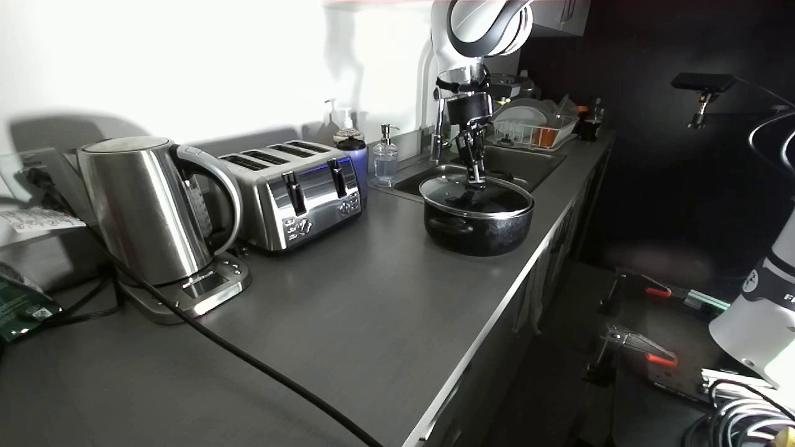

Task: Put the lid on the pot

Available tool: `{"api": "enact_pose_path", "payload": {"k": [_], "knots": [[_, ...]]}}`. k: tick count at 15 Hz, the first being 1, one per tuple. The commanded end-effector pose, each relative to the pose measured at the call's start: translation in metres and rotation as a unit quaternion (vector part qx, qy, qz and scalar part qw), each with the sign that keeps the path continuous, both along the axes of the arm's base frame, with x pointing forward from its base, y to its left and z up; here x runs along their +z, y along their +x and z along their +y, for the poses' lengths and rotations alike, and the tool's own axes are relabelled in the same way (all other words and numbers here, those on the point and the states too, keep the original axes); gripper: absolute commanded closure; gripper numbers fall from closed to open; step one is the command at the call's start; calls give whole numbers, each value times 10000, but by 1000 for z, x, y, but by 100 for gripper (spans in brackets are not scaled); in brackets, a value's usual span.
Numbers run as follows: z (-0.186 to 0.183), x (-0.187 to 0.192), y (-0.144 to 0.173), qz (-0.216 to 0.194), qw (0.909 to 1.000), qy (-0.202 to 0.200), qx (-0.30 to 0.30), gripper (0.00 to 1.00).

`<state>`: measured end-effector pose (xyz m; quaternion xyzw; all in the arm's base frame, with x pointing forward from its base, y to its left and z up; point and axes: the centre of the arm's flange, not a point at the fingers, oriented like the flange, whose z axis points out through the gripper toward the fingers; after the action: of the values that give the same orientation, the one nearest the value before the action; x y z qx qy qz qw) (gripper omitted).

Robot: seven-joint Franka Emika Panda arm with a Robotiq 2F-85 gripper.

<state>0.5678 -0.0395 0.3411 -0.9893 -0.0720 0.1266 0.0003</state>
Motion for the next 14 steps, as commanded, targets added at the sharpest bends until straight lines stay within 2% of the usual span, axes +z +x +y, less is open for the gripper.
{"api": "enact_pose_path", "payload": {"k": [1, 14], "knots": [[-3, 10, 5, 95, 9998, 20, -158, 75], [-11, 3, 9, 281, 9991, -53, -315, 75]]}}
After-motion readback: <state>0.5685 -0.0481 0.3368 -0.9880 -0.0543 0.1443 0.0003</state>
